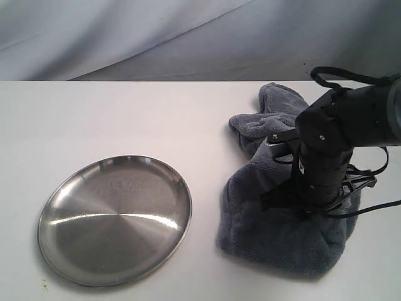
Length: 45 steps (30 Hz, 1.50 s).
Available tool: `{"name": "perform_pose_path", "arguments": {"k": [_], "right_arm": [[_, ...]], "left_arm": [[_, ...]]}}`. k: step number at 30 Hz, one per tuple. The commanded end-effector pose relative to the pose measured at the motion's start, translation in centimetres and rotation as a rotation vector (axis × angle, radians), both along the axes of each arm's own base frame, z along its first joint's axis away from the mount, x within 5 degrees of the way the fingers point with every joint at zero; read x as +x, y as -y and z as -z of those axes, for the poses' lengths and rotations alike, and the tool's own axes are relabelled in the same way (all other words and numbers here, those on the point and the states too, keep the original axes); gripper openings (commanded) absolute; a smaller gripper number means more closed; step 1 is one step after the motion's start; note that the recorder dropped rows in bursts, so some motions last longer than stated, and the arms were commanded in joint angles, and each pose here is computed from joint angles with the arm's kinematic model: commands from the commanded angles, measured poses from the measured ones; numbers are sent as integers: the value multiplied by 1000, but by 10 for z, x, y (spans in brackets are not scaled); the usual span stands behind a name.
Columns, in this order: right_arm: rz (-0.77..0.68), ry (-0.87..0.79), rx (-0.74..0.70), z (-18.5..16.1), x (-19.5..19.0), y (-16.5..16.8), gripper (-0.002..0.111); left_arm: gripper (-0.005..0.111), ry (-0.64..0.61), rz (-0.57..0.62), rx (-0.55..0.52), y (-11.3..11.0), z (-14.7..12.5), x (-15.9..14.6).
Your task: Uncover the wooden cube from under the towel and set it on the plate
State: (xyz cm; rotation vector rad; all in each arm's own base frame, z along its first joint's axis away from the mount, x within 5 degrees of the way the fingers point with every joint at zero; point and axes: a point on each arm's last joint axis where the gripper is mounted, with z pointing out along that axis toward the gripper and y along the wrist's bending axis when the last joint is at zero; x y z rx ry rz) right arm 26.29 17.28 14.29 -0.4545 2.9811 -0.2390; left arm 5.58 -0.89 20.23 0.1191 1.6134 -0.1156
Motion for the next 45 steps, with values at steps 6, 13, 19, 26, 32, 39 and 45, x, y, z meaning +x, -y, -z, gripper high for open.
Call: {"name": "perform_pose_path", "arguments": {"k": [6, 13, 19, 26, 32, 39, 45], "right_arm": [[-33, 227, 146, -102, -21, 20, 0], [-25, 413, 300, -150, -36, 29, 0], [-13, 518, 412, -186, -34, 25, 0], [-14, 638, 515, -236, -16, 10, 0], [-20, 689, 548, -253, 7, -6, 0], [-47, 748, 602, -248, 33, -27, 0], [-75, 782, 642, -230, 52, -44, 0]], "left_arm": [[0, 2, 5, -5, 0, 1, 0], [0, 2, 5, -5, 0, 1, 0], [0, 2, 5, -5, 0, 1, 0], [0, 2, 5, -5, 0, 1, 0], [0, 2, 5, -5, 0, 1, 0], [0, 2, 5, -5, 0, 1, 0], [0, 2, 5, -5, 0, 1, 0]]}}
